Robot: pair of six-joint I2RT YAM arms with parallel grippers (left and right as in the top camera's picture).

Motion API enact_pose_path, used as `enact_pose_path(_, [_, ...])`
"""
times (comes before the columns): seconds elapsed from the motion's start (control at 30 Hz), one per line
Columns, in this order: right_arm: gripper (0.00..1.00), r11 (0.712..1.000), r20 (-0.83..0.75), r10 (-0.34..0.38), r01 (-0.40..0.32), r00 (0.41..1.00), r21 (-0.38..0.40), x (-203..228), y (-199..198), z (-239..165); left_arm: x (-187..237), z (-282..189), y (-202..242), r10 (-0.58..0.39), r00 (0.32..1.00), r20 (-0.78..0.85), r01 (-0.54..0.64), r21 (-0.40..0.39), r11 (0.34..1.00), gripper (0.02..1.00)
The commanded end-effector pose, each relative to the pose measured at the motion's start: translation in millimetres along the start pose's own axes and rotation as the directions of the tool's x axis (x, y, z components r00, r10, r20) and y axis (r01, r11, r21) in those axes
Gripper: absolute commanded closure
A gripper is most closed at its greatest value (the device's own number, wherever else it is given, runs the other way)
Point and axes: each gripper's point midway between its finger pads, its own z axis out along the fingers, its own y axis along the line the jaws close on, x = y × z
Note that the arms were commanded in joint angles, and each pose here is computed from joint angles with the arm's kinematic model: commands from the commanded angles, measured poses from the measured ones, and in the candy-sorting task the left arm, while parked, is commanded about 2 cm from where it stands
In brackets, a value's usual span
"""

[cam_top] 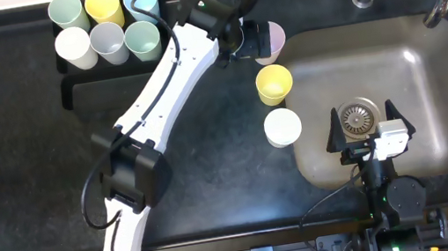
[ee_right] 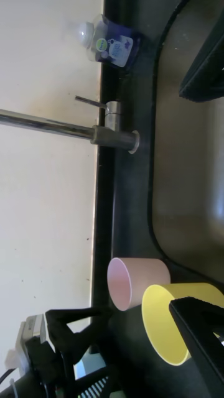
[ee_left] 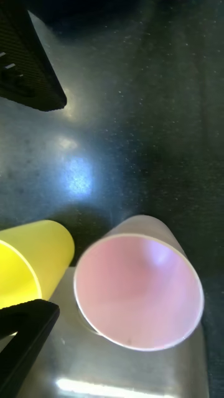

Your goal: Store Cups

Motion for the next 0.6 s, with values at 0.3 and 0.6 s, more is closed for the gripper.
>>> enact_pose_path(0.3, [0.007,1.000,-0.003,-0.003,0.003,1.000,-0.006,4.1,0.9,0.5,-13.0,12.7,-6.9,-0.032,0.999,0.032,0.031,0.032,0.999,0.018])
enact_pose_path(0.6, [0.005,1.000,-0.003,-0.003,0.003,1.000,-0.006,4.1,0.9,0.5,-5.8,35.8,-2.8,-0.034,0.999,-0.009,0.034,0.013,0.999,0.018])
